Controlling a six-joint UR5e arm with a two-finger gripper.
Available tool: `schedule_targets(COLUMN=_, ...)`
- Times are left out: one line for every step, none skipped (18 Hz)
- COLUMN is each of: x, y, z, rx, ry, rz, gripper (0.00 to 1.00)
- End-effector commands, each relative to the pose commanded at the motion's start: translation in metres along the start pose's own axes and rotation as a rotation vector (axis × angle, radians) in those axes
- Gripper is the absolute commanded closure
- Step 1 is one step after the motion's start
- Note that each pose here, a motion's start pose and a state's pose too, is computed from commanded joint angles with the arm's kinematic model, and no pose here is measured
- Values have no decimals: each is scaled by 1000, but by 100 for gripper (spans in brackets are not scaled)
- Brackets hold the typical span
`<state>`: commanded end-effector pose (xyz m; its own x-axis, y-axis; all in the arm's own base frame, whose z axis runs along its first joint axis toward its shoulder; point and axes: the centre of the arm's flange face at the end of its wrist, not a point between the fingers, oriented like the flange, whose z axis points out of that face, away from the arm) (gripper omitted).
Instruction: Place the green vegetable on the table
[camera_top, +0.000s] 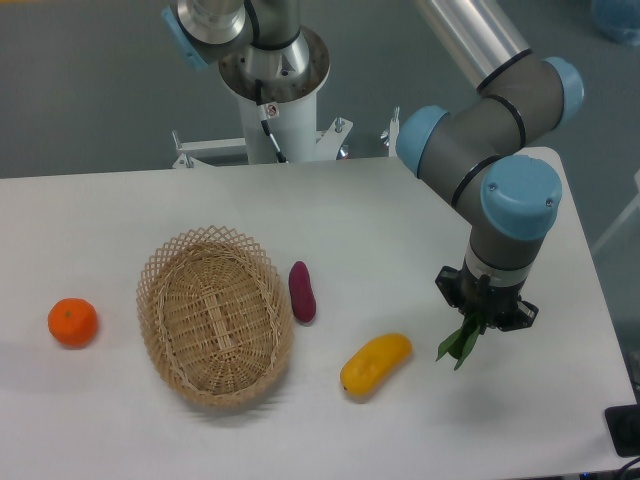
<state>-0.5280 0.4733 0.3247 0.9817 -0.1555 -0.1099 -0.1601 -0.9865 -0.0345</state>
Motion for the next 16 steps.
schedule_targets(x=0, y=0, z=1, rx=-1, ry=1, rz=-2, gripper=77)
schedule_targets(x=0, y=0, z=1, rx=-1, ry=1, rz=0, gripper=77)
schedule_targets(x=0, y=0, z=1, rx=-1, ry=1, rz=-2, gripper=77)
schedule_targets(x=0, y=0, z=1, rx=-1, ry=1, rz=-2, gripper=77)
schedule_targets(x=0, y=0, z=1, rx=-2, ry=1, rz=-2, gripper=77)
schedule_targets(x=1, y=-1, z=1, rx=-2, ry=1, rz=0, gripper=77)
schedule_targets(x=1, y=-1, z=1, rx=0, ry=1, rz=-2, gripper=77)
schedule_targets(x=1, y=-1, z=1, rx=0, ry=1, rz=-2, gripper=77)
schedule_targets(x=1, y=-1, z=1, rx=0, ry=1, rz=-2, gripper=77)
schedule_targets(x=1, y=-1, z=0, rx=-1, ry=-1, rz=0, gripper=77)
schedule_targets(x=1, y=-1, z=1, rx=-2, ry=1, rz=-2, gripper=77)
schedule_targets(x=1, y=-1, z=1, rx=-2, ry=1, rz=-3, gripper=77)
schedule_targets(x=2, y=-1, z=1, rx=-2, ry=1, rz=-3, gripper=77)
schedule_targets(x=3, y=-1, z=1, rx=-2, ry=2, rz=-2, gripper=77)
schedule_targets(x=4, y=-1, z=2, rx=-2, ry=6, rz=-1, gripper=77)
schedule_targets(x=6, y=0, z=3, rx=0, ry=8, rz=-8, gripper=77)
